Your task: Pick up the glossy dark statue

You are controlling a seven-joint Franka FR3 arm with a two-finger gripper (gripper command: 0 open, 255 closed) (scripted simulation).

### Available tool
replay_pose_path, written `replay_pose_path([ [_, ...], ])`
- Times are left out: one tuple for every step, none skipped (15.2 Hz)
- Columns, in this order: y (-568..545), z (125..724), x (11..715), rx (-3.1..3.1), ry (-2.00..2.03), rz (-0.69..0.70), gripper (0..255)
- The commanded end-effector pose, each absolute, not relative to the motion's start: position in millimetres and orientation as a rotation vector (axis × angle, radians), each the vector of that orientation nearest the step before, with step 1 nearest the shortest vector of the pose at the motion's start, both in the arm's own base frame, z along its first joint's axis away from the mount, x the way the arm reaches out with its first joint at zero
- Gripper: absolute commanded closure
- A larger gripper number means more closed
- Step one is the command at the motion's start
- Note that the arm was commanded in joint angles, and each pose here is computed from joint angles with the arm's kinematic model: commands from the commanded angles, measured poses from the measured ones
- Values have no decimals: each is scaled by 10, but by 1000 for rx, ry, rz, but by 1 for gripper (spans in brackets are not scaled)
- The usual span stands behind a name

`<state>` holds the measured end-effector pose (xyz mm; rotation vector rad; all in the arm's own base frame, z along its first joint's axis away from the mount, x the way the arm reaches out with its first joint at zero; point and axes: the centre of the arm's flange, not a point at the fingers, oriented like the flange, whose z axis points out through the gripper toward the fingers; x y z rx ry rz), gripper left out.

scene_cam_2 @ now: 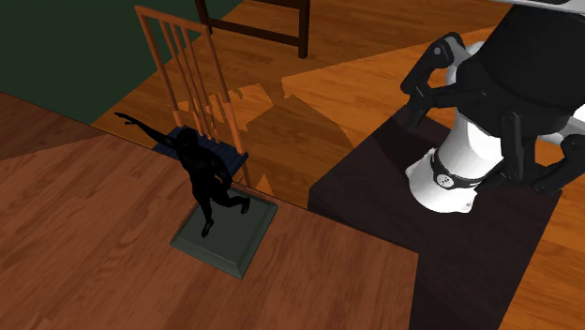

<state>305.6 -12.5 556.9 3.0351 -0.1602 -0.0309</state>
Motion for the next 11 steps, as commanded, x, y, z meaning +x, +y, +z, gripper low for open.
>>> replay_pose_path([
  [-125,5569,3056,3035,-160,-31,0],
  [-226,5548,3134,3032,-172,-30,0],
  [-327,5527,3212,3029,-184,-30,0],
  [-430,5506,3288,3026,-196,-29,0],
  [-532,5486,3364,3022,-208,-28,0],
  [-636,5467,3439,3019,-220,-28,0],
  [-740,5447,3513,3015,-232,-27,0],
  [-845,5428,3586,3012,-244,-26,0],
  [-950,5409,3658,3009,-256,-26,0],
  [-1056,5391,3730,3005,-267,-25,0],
  [-1163,5373,3801,3001,-279,-25,0],
])
